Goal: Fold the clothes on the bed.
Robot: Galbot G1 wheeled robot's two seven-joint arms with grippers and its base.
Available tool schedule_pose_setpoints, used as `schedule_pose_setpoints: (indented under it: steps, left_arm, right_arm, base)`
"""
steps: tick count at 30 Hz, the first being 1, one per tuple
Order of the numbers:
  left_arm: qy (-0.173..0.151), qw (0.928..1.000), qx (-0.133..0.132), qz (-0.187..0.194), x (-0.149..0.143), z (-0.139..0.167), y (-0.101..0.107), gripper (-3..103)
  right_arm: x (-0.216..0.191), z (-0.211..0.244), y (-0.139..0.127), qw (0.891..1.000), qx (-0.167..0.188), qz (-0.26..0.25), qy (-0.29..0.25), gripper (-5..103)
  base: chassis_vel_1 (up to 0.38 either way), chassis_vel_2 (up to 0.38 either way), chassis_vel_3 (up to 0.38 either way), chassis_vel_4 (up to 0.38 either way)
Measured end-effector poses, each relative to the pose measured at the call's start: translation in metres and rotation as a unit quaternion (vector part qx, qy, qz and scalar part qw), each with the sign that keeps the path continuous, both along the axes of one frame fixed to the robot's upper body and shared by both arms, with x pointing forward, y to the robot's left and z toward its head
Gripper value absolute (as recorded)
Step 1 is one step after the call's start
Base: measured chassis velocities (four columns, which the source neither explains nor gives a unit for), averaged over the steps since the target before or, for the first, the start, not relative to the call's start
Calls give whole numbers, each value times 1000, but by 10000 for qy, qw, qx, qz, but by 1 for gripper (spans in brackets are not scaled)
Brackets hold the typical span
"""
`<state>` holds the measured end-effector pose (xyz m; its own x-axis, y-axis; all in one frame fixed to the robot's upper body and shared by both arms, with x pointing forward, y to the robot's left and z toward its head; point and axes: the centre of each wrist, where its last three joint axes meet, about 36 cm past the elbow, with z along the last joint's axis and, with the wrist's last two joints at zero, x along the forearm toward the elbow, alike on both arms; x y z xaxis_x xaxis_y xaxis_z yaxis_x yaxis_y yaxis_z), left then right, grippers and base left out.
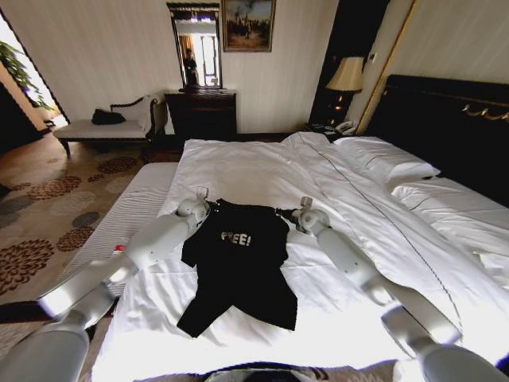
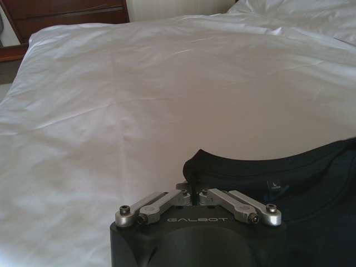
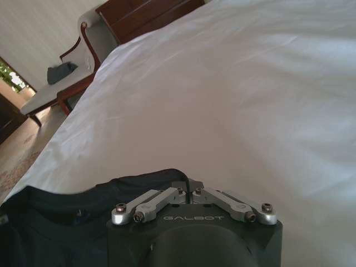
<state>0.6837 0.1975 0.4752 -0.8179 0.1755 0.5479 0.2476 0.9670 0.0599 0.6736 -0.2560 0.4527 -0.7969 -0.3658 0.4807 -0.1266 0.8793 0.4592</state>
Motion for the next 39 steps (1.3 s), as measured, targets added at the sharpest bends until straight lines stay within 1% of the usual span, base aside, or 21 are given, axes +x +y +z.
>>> schedule_pose_setpoints:
  steps: [3,4,7,8,9,10,12,13,14,17,21,23,31,39]
  left_arm:
    - [-79,10000,-22,-26,19,-6,-13,2]
    - [-79,10000,-22,-26,19,-6,-13,2]
    - [-172,9998,7,-49,35,-7,-19,2]
    - [-172,9998,7,-49,35,-7,-19,2]
    - [-211,9998,27,-51,41,-5,-22,2]
    - [-217,9997,30,-53,42,-5,-23,2]
    - [-300,9995,27,-109,56,3,-41,2]
    - [-300,9995,27,-109,56,3,-41,2]
    - [-307,9994,42,-120,61,5,-46,2]
    - [-300,9994,92,-126,66,5,-53,2]
    - [-261,9995,157,-78,69,0,-52,2]
    - [-246,9994,238,-16,71,-5,-46,2]
    - [-241,9992,300,80,73,-11,-42,2]
    - [-204,9994,275,26,69,-21,-52,2]
  right_arm:
    - [13,0,7,10000,-35,-29,-33,0]
    - [13,0,7,10000,-35,-29,-33,0]
    - [24,0,22,9999,-90,21,-88,0]
    - [24,0,22,9999,-90,21,-88,0]
    - [27,-1,25,9999,-105,19,-92,0]
    - [28,-1,25,9999,-111,15,-94,0]
    - [37,-6,27,9998,-153,-59,-81,0]
    - [37,-6,27,9998,-153,-59,-81,0]
    - [40,-8,25,9998,-165,-117,-63,0]
    - [44,-12,20,9995,-198,-235,-52,0]
    - [48,-16,18,9992,-218,-344,-64,0]
    - [52,-16,18,9989,-234,-395,-84,0]
    - [58,-20,19,9984,-284,-471,-92,0]
    - [58,-26,27,9983,-334,-465,-115,0]
  base:
    - [0,0,0,0]
    - [0,0,0,0]
    - [0,0,0,0]
    - [0,0,0,0]
    - [0,0,0,0]
    - [0,0,0,0]
    - [0,0,0,0]
    - [0,0,0,0]
    - [0,0,0,0]
    - [0,0,0,0]
    - [0,0,0,0]
    - [0,0,0,0]
    - [0,0,0,0]
    - [0,0,0,0]
